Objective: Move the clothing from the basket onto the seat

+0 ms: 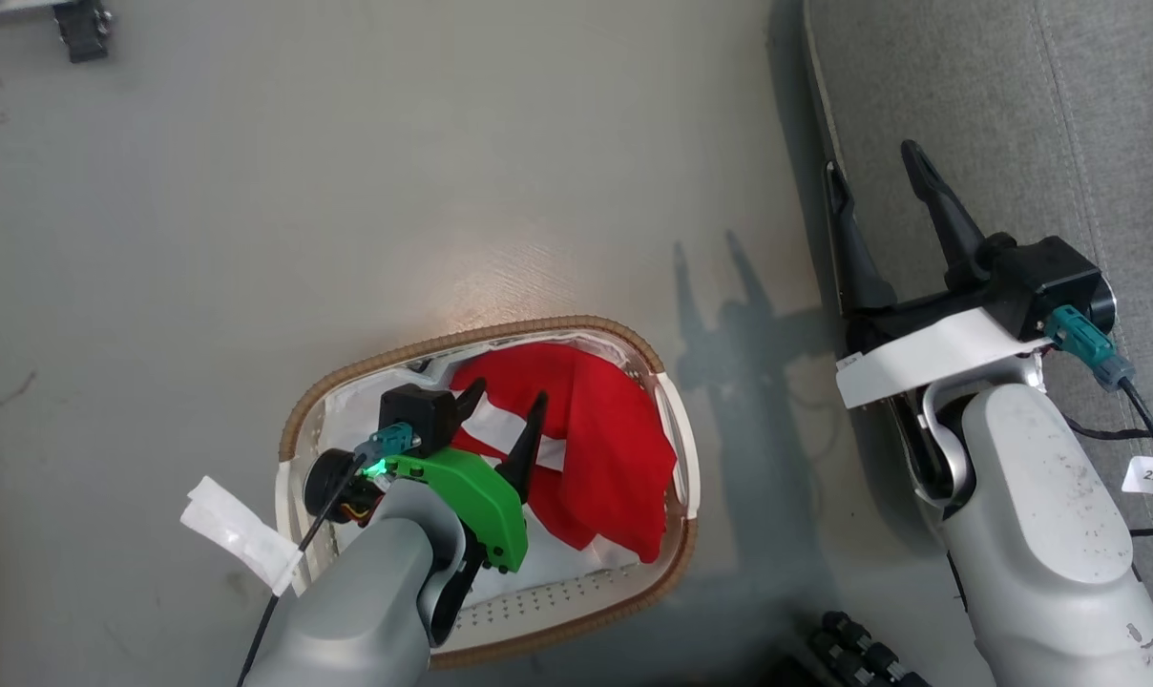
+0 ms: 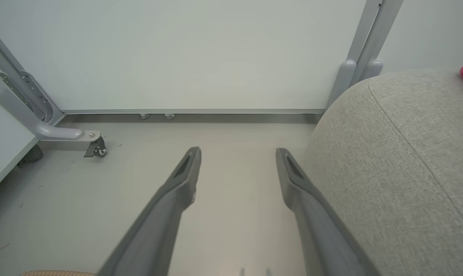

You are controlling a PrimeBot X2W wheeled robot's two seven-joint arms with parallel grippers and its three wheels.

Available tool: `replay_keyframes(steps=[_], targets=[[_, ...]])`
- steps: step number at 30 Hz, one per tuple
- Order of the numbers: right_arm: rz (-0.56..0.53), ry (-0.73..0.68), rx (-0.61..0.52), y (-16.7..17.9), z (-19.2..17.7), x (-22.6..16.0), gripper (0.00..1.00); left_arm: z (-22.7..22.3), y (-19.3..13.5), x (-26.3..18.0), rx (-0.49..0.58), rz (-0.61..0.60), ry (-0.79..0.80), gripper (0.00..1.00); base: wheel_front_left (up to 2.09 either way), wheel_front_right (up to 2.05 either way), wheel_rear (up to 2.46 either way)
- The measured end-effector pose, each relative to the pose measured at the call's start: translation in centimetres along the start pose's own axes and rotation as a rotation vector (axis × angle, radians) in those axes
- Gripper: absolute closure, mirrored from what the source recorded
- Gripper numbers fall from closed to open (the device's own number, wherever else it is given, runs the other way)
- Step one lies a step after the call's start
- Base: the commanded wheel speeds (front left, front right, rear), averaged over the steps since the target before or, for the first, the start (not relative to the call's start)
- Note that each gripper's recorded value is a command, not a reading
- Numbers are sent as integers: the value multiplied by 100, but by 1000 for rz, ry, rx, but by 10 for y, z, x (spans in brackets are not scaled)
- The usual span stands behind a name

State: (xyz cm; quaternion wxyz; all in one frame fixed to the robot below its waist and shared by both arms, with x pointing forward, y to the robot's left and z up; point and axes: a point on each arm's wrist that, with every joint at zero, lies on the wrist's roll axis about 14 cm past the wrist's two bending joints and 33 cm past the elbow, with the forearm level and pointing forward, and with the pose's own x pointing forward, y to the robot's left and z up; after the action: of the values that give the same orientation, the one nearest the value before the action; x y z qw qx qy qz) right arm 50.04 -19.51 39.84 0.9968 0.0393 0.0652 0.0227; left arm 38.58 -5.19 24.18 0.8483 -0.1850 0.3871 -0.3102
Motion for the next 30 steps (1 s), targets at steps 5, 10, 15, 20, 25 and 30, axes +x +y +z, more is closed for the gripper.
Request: replay_keyframes(steps=[5, 10, 15, 20, 25, 30], targets=[[-16, 30, -16, -10, -17, 7, 0, -36, -5, 15, -7, -51, 111, 0, 0, 0, 0], [-35, 62, -32, -20, -34, 10, 0, -51, -9, 31, -22, -98, 161, 0, 0, 0, 0], [-45, 88, -48, -26, -48, 13, 0, -69, -10, 41, -53, -118, 212, 0, 0, 0, 0], [-49, 110, -65, -30, -59, 15, 0, -76, -9, 51, -78, -130, 232, 0, 0, 0, 0], [-48, 127, -67, -30, -69, 16, 0, -84, -6, 51, -142, -114, 251, 0, 0, 0, 0], [-46, 134, -68, -30, -73, 17, 0, -84, -17, 53, -163, -151, 269, 0, 0, 0, 0]])
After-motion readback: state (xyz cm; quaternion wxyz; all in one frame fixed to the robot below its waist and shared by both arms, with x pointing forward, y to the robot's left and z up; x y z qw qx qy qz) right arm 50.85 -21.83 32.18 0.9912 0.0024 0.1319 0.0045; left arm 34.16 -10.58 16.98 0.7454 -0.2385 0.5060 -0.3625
